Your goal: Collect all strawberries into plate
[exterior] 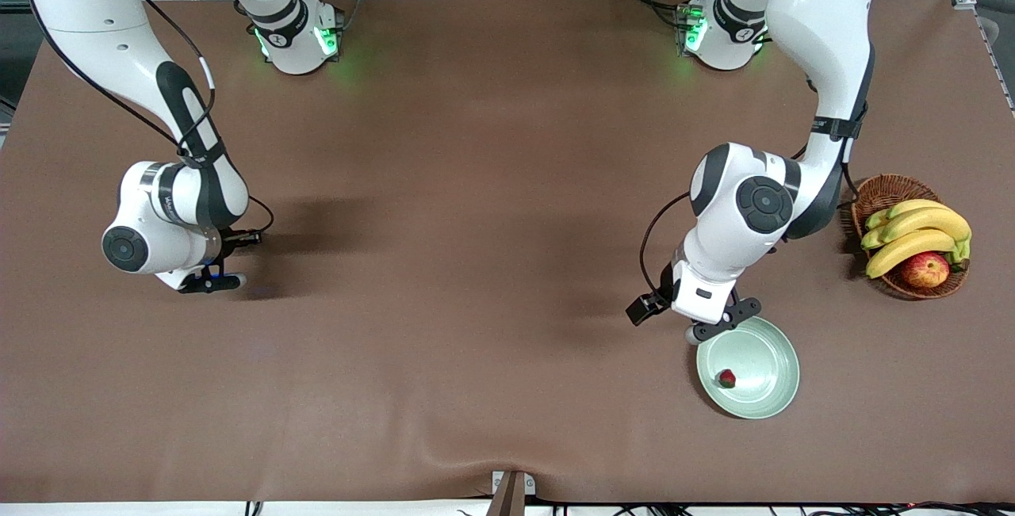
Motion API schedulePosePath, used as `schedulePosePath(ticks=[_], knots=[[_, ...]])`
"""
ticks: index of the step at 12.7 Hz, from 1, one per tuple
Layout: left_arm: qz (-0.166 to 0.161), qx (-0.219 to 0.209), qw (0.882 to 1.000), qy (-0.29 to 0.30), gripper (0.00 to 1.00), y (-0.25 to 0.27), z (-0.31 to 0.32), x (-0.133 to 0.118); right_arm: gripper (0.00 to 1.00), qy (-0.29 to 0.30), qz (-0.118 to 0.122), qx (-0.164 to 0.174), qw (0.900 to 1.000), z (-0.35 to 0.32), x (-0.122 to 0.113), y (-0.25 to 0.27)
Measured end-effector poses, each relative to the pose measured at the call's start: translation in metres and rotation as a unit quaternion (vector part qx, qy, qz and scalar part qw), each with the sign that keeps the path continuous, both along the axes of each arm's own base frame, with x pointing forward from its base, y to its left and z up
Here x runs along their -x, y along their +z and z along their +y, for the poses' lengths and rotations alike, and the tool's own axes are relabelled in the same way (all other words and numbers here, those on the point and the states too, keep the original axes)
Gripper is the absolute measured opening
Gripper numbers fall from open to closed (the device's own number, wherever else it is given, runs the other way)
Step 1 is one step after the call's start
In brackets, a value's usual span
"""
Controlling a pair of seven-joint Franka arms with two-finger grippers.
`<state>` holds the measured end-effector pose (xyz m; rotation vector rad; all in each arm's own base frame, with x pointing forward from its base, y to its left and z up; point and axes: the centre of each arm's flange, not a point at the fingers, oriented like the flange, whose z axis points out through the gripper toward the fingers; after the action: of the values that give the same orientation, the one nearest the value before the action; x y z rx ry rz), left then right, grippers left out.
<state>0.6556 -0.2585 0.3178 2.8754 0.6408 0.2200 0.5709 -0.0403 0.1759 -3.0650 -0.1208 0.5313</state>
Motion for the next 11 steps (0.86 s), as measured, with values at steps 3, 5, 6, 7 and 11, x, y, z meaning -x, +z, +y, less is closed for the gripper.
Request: schedulePosePath(ticks=[3,5,6,7,11], knots=[[0.001,0.0,1.0,0.0,1.0,-0.001,0.0,0.0,0.33,0.004,-0.074,-0.038,0.996,0.041,-0.05,0.048],[0.002,-0.001,1.0,0.0,1.0,-0.003,0.0,0.0,0.33,-0.015,-0.104,-0.104,0.989,0.097,-0.071,0.079],[0.002,-0.001,1.0,0.0,1.0,-0.003,0.0,0.0,0.33,-0.03,-0.103,-0.142,0.984,0.129,-0.071,0.085],[0.002,0.0,1.0,0.001,1.0,-0.003,0.0,0.0,0.33,-0.038,-0.097,-0.173,0.979,0.163,-0.067,0.087],[0.004,0.012,0.999,0.046,1.0,-0.001,-0.006,-0.004,0.33,-0.057,-0.047,-0.266,0.961,0.308,-0.023,0.071]])
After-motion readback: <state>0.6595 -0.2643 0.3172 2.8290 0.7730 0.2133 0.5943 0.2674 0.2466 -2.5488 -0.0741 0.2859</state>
